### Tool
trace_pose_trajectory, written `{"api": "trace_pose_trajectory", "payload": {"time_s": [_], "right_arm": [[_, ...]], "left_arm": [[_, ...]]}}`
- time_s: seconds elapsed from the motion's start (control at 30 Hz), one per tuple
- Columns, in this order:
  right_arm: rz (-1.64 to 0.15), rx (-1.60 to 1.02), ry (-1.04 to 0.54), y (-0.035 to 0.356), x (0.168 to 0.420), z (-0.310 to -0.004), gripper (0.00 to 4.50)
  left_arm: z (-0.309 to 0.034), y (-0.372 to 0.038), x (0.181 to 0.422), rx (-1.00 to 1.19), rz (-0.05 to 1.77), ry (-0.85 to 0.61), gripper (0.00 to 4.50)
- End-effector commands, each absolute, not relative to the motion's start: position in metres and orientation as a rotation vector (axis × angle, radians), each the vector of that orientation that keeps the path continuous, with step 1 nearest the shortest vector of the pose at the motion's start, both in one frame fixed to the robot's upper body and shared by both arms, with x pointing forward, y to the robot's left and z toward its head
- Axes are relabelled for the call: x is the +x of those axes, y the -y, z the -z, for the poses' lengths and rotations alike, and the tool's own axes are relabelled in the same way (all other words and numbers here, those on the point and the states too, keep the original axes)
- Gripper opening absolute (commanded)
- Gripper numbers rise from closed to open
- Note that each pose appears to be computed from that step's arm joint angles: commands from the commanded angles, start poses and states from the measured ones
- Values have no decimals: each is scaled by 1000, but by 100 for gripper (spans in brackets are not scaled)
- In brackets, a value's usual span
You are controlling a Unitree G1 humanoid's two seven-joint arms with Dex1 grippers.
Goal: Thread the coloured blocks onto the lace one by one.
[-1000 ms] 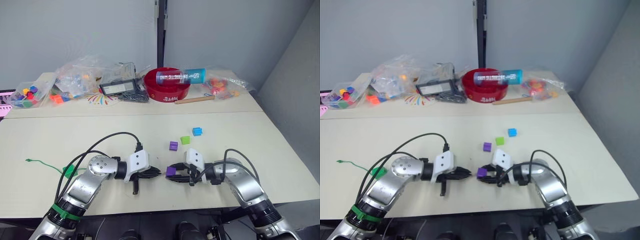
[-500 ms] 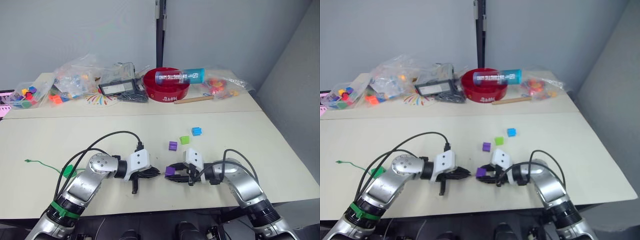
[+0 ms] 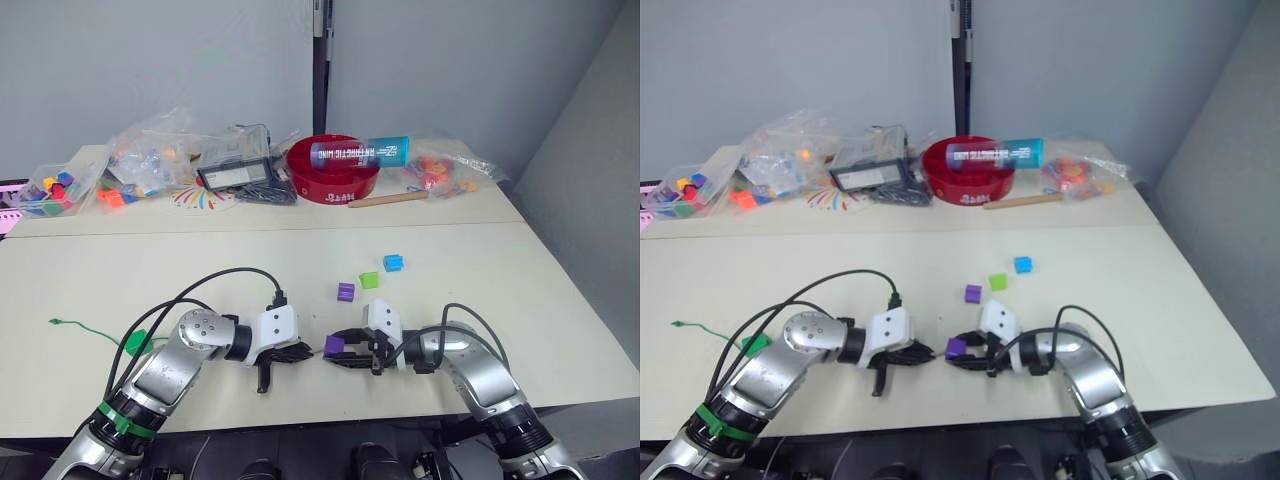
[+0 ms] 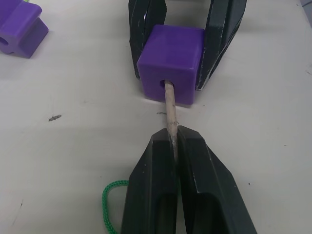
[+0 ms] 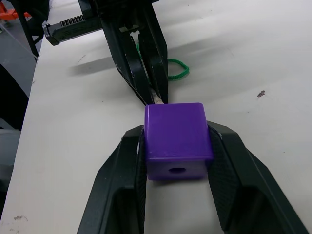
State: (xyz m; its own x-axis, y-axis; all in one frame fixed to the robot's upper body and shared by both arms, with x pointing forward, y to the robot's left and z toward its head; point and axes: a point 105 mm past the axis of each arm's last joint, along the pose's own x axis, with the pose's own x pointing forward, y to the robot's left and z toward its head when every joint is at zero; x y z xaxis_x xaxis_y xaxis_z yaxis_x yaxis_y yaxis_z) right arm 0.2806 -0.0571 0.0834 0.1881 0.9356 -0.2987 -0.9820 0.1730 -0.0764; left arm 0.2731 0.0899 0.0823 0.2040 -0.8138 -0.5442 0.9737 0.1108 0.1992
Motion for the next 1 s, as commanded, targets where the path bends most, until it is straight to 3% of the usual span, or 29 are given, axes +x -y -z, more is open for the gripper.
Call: {"api": "trace_pose_trajectory", "payload": {"time_s": [0.03,0.63,1.0], "right_arm": [[-1387,-322,-131,47,284,-96,118],[-1404,-367,-152,46,282,-89,118],[-1404,-360,-147,46,281,-90,118]], "left_arm": [[-63,-63,252,528,1487,-384,0],[-97,-44,252,485,1535,-281,0],[-99,-31,251,465,1545,-257,0]]}}
